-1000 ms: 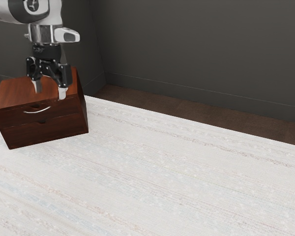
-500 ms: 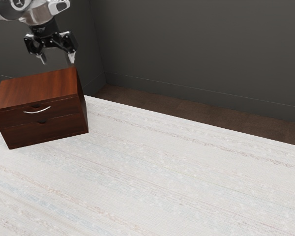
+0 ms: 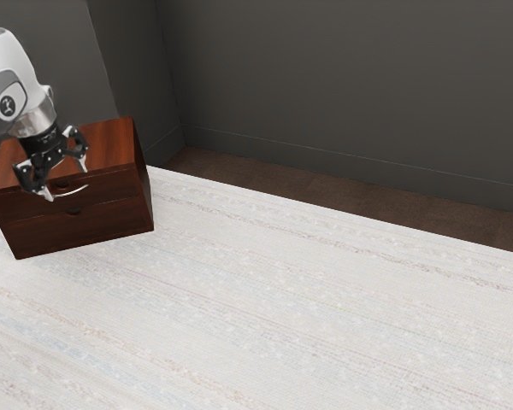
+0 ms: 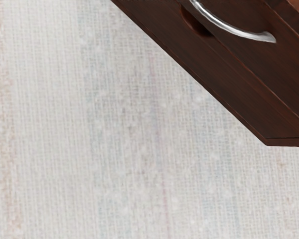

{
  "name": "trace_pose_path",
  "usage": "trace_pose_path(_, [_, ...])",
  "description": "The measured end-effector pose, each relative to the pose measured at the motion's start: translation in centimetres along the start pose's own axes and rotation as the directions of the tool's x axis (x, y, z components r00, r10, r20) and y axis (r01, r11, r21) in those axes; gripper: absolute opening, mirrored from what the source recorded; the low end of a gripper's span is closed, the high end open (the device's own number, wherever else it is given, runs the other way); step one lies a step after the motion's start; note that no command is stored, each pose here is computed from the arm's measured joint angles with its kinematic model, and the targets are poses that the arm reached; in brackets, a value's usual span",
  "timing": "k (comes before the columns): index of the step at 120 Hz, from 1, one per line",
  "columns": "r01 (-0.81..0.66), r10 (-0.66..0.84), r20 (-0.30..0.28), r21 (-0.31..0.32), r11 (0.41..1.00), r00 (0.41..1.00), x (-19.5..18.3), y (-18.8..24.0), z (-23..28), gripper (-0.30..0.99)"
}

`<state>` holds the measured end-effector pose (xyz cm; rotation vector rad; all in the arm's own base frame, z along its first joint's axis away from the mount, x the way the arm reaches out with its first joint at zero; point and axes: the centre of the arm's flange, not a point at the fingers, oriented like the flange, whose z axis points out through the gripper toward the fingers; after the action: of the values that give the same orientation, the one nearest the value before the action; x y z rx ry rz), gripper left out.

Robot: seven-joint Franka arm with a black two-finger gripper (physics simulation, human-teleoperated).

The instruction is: Pull the drawer handle with one arm to open the drawer

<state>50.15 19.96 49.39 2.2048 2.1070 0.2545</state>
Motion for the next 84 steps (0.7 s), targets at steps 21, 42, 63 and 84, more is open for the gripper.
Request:
trace_pose_path(21, [0.221, -0.222, -0.008, -0.063, 0.973, 0.975, 1.3, -0.6, 0.8, 0.69])
trace_pose_path(42, [0.382, -0.384, -0.007, -0.094, 0.919, 0.923, 2.3, -0.9, 1.3, 0.69])
trace_pose_path(63, [0.504, -0.506, -0.007, -0.096, 0.859, 0.862, 3.2, -1.8, 3.0, 0.69])
trace_pose_path(84, [0.581, -0.585, -0.013, -0.103, 0.808, 0.811, 3.6, -2.1, 4.6, 0.69])
